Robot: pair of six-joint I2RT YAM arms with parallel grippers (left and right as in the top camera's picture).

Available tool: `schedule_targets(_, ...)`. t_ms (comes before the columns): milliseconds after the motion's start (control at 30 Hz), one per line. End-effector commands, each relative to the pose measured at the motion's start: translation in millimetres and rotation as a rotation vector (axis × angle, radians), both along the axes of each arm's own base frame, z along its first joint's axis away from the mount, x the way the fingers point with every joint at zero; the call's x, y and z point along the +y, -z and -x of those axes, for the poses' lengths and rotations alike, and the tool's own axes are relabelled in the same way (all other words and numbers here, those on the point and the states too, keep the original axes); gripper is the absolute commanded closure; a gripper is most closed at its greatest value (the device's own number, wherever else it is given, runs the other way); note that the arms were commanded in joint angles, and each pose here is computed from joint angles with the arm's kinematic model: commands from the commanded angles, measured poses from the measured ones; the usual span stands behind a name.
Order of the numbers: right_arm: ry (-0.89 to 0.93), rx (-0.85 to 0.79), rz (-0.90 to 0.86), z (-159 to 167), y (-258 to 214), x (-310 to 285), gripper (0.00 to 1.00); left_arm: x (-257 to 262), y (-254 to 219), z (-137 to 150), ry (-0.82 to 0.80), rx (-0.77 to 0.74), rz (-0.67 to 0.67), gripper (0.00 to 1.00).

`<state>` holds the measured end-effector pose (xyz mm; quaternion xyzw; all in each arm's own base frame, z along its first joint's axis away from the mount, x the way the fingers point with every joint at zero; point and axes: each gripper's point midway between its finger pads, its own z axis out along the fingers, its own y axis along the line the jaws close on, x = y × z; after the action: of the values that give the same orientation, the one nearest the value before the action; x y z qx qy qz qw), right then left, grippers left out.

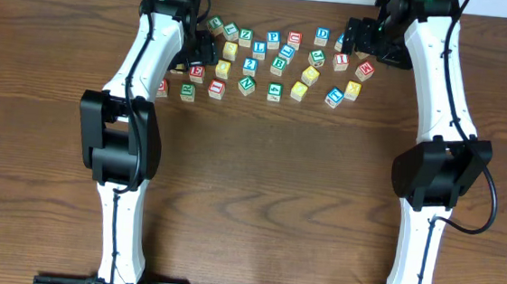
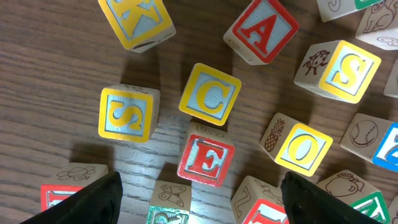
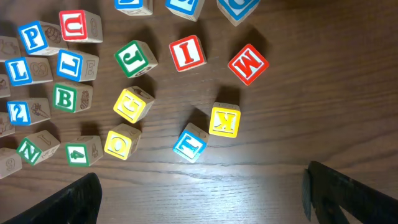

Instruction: Spell out NEURIPS

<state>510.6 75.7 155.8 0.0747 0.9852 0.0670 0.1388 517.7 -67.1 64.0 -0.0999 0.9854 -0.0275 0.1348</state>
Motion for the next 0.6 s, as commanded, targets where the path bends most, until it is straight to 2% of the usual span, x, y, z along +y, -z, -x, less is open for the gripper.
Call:
schedule_targets(0, 0.005, -0.029, -0.011, -1, -13, 1, 0.01, 1, 2, 2, -0.011, 0.005, -0.003, 0.2)
schedule_targets(367, 0.005, -0.029, -0.011, -1, -13, 1, 0.01, -1, -1, -9, -0.024, -0.039, 0.008, 0.2)
schedule_targets(567, 0.005, -0.029, -0.011, -1, -13, 1, 0.01, -11, 1, 0, -0.002, -0.008, 0.003, 0.2)
